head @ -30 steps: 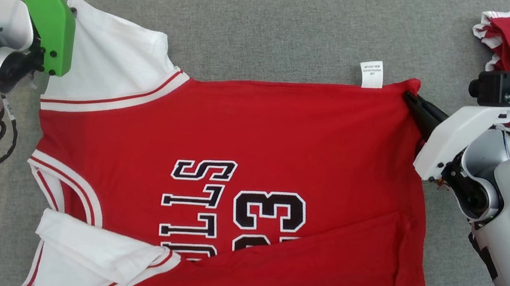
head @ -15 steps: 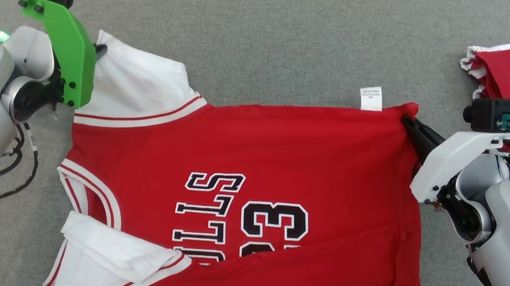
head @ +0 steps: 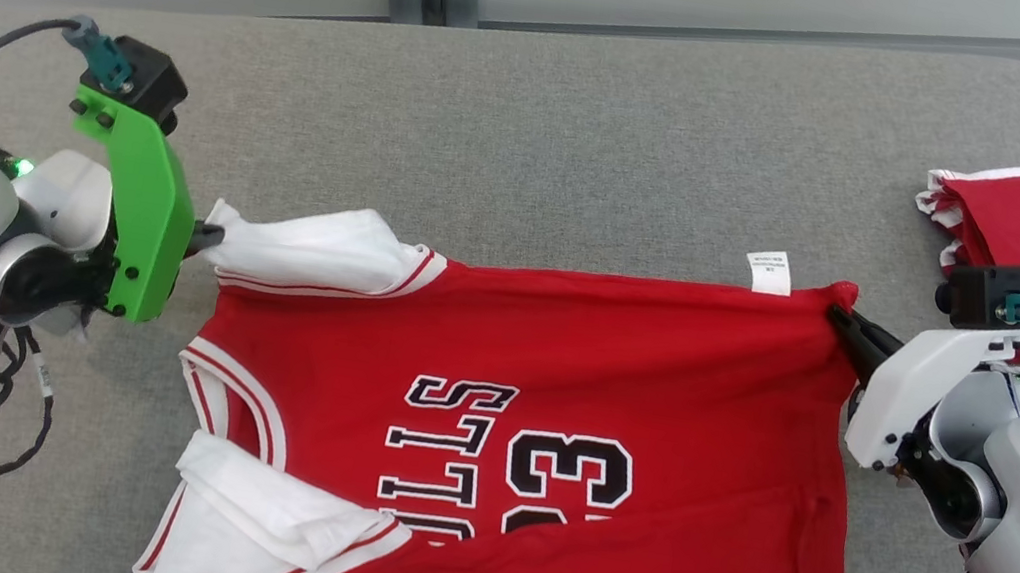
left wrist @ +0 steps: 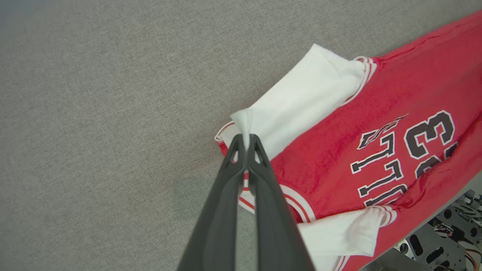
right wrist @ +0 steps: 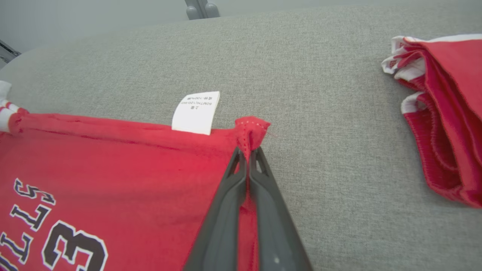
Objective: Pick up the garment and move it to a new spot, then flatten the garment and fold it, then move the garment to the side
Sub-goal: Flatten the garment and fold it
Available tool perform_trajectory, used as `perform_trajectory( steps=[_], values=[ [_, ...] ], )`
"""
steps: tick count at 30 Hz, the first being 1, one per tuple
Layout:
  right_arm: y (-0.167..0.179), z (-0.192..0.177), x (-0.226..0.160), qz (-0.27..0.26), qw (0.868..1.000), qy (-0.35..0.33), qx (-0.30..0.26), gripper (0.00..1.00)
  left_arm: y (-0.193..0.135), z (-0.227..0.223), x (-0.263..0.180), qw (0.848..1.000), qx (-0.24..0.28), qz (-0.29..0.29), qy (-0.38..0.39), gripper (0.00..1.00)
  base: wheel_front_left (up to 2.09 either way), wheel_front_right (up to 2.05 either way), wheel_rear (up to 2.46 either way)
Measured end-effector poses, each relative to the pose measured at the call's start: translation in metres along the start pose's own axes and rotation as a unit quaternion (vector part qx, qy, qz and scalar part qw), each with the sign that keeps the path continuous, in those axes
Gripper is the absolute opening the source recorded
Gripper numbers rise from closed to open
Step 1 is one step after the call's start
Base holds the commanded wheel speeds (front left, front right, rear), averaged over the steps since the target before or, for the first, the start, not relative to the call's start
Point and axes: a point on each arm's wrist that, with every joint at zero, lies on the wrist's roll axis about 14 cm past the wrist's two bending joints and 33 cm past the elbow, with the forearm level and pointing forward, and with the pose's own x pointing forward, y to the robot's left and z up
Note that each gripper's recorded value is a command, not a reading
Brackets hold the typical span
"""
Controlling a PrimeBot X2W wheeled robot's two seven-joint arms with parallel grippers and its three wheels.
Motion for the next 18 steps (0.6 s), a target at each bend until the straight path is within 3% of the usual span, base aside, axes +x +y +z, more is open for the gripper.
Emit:
perform_trajectory(
  steps=[10,18],
  values=[
    [0.000,-0.005,-0.001,0.001,0.999,0.017,-0.028,0.00,-0.010,-0.057,-0.023,0.995,-0.025,-0.026,0.095,0.00,0.00,0.00,0.00],
    [-0.001,-0.014,-0.009,0.011,0.997,0.065,-0.044,0.00,-0.044,-0.087,-0.030,0.984,-0.047,-0.077,0.153,0.00,0.00,0.00,0.00]
  ],
)
